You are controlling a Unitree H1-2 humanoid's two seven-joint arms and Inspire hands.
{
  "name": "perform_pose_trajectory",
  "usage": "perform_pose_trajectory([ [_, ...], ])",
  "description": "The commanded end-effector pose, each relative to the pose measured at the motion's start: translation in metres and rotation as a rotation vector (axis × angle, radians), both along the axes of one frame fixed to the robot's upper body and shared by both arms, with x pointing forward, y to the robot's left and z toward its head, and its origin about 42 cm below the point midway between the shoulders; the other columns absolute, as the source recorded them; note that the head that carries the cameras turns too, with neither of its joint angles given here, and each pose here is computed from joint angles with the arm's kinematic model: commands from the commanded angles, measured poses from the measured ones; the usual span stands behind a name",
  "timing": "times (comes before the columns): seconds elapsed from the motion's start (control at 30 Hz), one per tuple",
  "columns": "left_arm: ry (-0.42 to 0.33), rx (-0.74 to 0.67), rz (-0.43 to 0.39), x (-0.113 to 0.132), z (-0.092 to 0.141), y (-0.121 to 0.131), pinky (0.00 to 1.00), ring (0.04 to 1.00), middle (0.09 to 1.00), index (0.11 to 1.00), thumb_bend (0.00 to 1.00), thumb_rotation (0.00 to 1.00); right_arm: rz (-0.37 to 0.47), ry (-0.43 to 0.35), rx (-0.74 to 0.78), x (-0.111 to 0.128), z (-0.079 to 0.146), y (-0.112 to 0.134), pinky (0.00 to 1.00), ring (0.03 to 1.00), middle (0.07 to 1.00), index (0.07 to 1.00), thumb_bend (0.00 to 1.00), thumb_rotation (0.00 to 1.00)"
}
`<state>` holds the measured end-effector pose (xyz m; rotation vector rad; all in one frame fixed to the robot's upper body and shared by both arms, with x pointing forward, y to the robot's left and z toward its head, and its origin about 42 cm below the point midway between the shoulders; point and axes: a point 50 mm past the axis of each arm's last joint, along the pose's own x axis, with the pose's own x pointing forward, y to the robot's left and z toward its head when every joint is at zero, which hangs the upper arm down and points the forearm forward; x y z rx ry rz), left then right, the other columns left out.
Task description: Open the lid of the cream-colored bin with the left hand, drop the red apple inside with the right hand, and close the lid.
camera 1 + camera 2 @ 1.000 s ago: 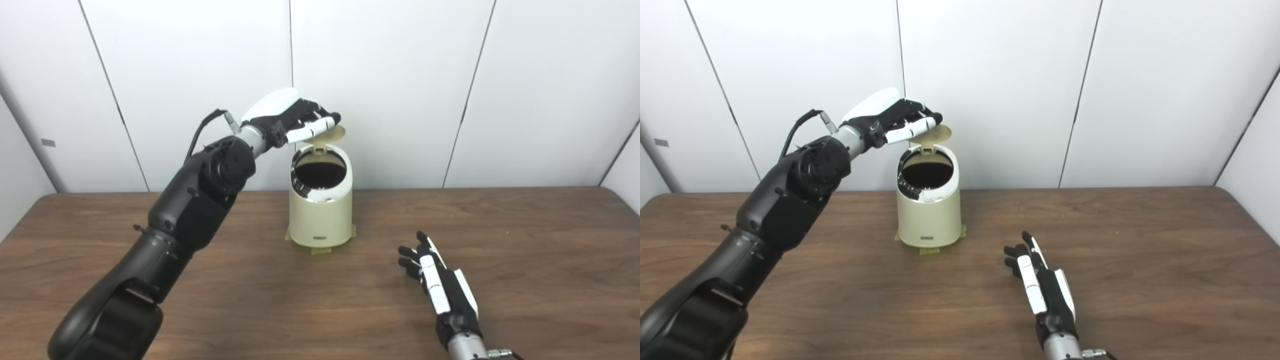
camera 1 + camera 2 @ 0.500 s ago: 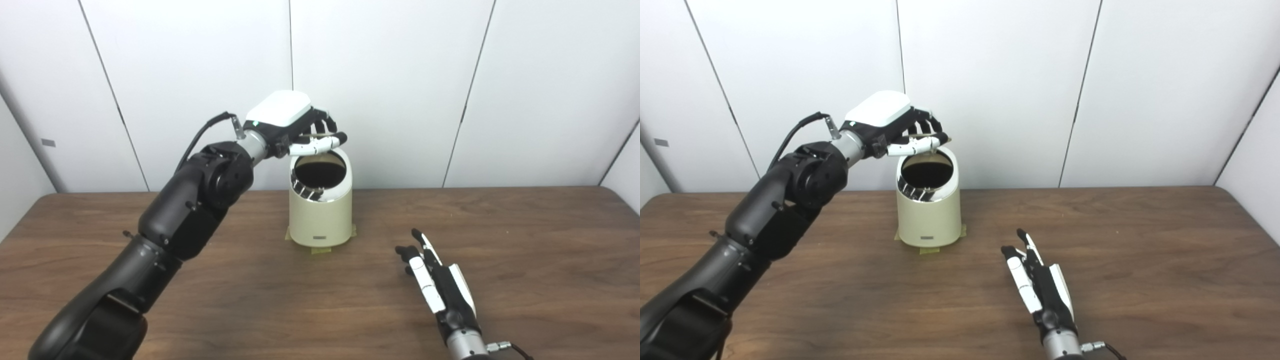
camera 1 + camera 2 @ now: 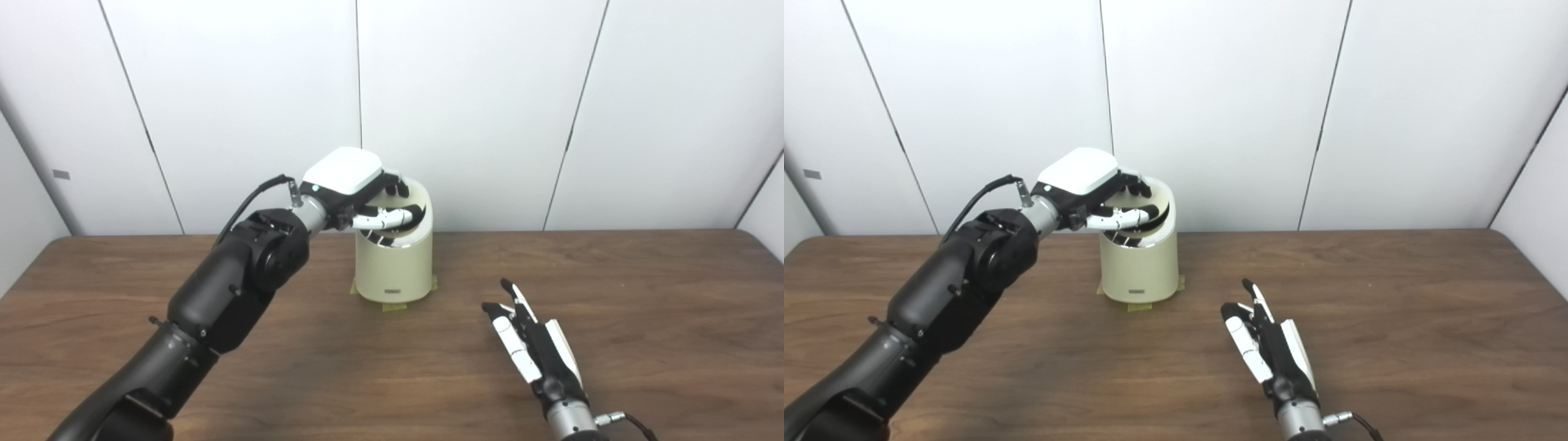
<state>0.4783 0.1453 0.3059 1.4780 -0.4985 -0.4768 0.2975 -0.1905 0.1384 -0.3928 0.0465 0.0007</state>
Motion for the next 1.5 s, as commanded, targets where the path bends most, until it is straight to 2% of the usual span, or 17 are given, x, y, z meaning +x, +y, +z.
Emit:
perform_pose_trajectory([
  [0.0, -0.062, 0.017, -0.022, 0.0, 0.016, 0.004, 0.75, 0.738, 0.748, 0.74, 0.46, 0.96, -0.006, -0.001, -0.022, 0.005, 0.005, -0.001, 0.95, 0.87, 0.807, 0.967, 0.56, 1.0],
  [0.2, -0.05, 0.064, -0.028, -0.005, 0.005, 0.007, 0.78, 0.747, 0.753, 0.754, 0.48, 1.0, -0.001, 0.004, -0.027, 0.004, 0.003, -0.001, 0.94, 0.872, 0.81, 0.974, 0.57, 1.0],
  [0.4, -0.063, 0.073, -0.051, -0.01, -0.006, 0.005, 0.74, 0.745, 0.745, 0.745, 0.47, 0.97, 0.002, 0.011, -0.027, 0.003, 0.004, 0.0, 0.93, 0.869, 0.806, 0.975, 0.56, 1.0],
  [0.73, -0.065, 0.136, -0.072, -0.019, -0.017, 0.0, 0.77, 0.763, 0.756, 0.757, 0.45, 0.97, -0.008, 0.014, -0.035, 0.004, 0.003, 0.0, 0.9, 0.84, 0.794, 0.972, 0.54, 1.0],
  [1.03, -0.08, 0.232, -0.069, -0.022, -0.03, -0.001, 0.76, 0.756, 0.75, 0.749, 0.42, 0.98, -0.013, 0.02, -0.027, 0.004, 0.005, 0.002, 0.94, 0.869, 0.792, 0.972, 0.57, 1.0],
  [1.17, -0.028, 0.314, -0.067, -0.02, -0.037, -0.003, 0.79, 0.769, 0.768, 0.769, 0.43, 1.0, -0.017, 0.017, -0.026, 0.003, 0.006, 0.003, 0.95, 0.867, 0.788, 0.969, 0.57, 1.0],
  [1.3, -0.007, 0.411, -0.079, -0.02, -0.043, -0.005, 0.81, 0.783, 0.783, 0.776, 0.46, 1.0, -0.014, 0.015, -0.024, 0.003, 0.007, 0.003, 0.95, 0.863, 0.785, 0.967, 0.57, 1.0],
  [1.47, 0.025, 0.418, -0.078, -0.022, -0.047, -0.005, 0.82, 0.782, 0.774, 0.762, 0.48, 1.0, -0.013, 0.014, -0.018, 0.004, 0.007, 0.003, 0.96, 0.861, 0.781, 0.964, 0.57, 1.0],
])
